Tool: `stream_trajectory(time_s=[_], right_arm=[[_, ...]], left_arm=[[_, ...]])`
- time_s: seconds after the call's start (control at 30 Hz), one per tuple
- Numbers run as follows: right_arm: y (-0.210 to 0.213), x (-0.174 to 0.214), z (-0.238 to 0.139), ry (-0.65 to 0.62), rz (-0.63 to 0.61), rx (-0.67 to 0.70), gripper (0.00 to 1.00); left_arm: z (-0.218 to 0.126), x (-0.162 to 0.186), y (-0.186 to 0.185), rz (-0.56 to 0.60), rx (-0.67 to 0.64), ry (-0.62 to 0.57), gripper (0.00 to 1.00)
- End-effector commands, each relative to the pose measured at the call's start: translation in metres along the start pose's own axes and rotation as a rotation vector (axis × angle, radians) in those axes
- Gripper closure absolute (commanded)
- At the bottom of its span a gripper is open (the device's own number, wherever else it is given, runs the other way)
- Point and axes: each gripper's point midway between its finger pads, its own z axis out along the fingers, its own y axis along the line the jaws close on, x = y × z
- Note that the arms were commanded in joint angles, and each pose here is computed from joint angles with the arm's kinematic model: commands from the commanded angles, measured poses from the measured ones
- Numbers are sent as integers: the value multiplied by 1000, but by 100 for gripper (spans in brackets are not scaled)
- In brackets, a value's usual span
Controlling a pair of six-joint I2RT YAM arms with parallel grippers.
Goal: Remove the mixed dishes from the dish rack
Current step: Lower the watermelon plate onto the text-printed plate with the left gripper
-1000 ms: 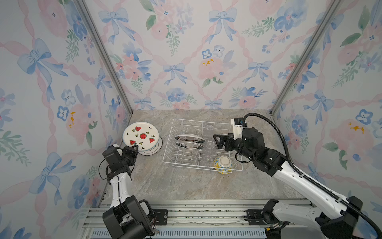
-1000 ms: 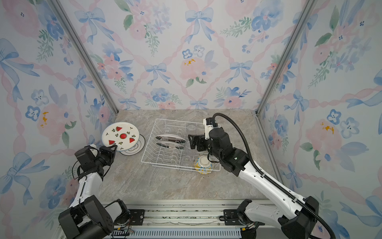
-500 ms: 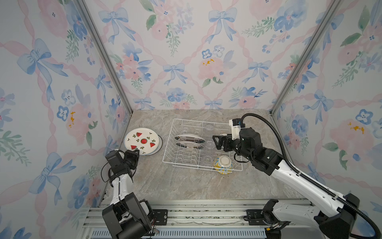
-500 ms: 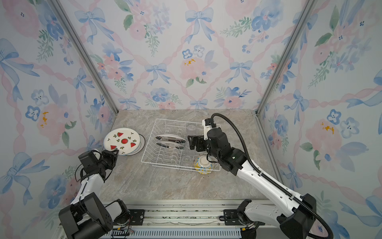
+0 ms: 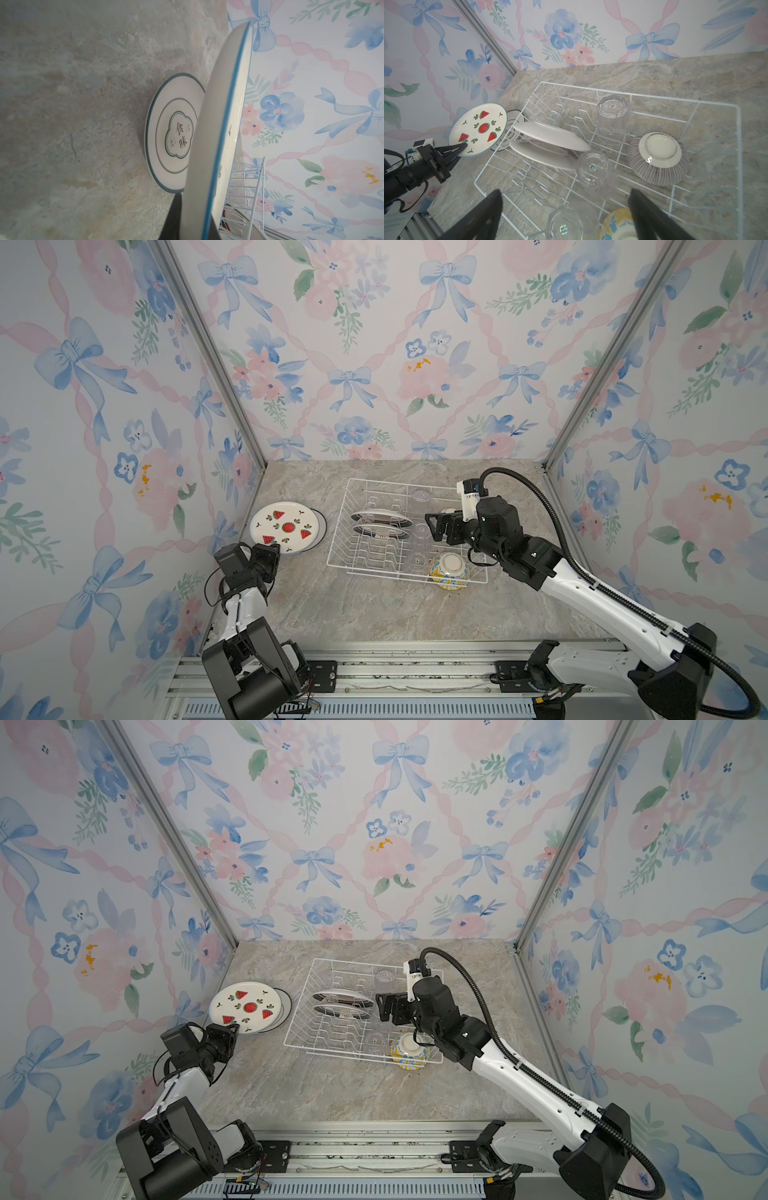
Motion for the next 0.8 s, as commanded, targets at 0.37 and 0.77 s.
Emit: stream_trajectory(time_s=[0.37,0.77], right_arm=[[-19,12,0,11,3,25,3],[-26,14,2,16,19,26,3]], left_arm=[[15,-19,-38,90,97,-11,100],[50,-13,-45,158,23,88,100]])
